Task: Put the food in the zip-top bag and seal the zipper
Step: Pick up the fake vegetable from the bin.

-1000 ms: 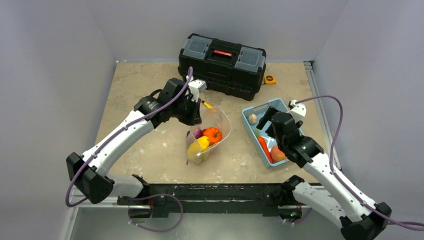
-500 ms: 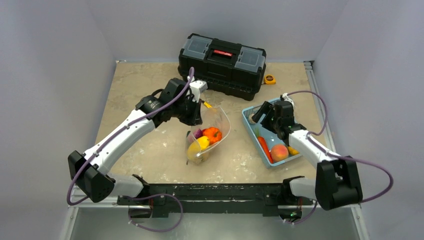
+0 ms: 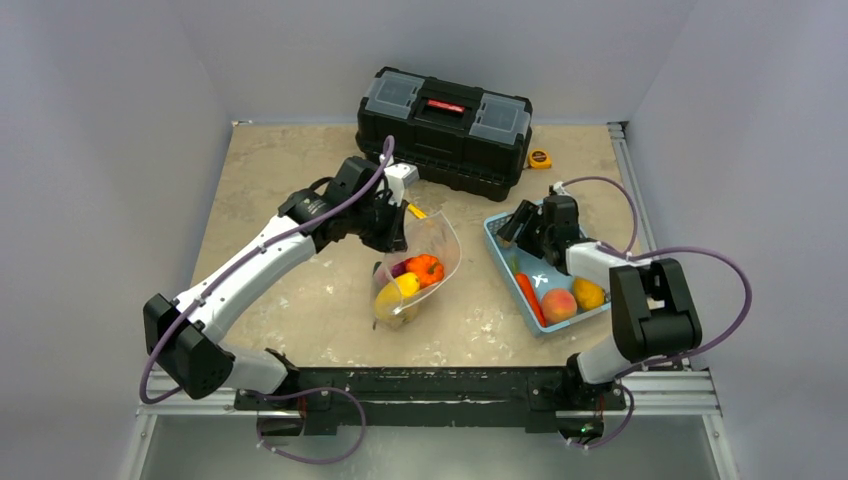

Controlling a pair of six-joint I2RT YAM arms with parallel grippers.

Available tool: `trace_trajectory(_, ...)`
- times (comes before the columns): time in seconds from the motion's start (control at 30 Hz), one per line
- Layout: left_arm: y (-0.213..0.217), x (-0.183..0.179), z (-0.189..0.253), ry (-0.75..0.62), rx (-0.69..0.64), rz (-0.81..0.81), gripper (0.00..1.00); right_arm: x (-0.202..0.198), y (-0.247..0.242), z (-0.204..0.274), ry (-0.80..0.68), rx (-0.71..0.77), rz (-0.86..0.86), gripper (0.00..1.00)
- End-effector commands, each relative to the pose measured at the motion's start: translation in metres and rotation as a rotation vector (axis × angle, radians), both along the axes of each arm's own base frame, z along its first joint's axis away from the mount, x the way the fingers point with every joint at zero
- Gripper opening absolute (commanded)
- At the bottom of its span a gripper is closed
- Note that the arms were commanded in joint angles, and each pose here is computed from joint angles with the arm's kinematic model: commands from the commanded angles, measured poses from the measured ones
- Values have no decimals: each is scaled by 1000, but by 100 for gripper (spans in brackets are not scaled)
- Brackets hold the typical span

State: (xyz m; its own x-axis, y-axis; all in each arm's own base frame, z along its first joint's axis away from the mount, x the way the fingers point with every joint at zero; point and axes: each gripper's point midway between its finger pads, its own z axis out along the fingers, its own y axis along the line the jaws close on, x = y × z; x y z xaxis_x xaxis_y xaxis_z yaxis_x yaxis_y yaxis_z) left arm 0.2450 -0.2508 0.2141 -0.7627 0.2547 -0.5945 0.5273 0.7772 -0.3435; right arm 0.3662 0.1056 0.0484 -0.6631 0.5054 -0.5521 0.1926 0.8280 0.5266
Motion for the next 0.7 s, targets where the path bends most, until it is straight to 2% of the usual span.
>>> trace_trajectory(0.0,-8,4,14,-20,-44,-9,0,22,5,14,-78,6,31,60)
trace_trajectory(0.07,-8,5,13,-18,-41,-7,0,21,4,8,-65,-5,34,56)
trace_trajectory(0.17,-6,4,14,-22,-38,-5,0,19,3,7,-54,-28,50,44)
trace_trajectory(0.37,-5,5,14,-22,-25,-5,0,14,-11,30,-96,-110,43,24)
trace_trajectory(0.47,-6,4,14,-17,-34,-10,0,7,-21,43,-122,-155,21,20)
trace_trajectory(0.67,-3,6,15,-29,-28,2,0,-23,-21,62,-172,-135,38,19)
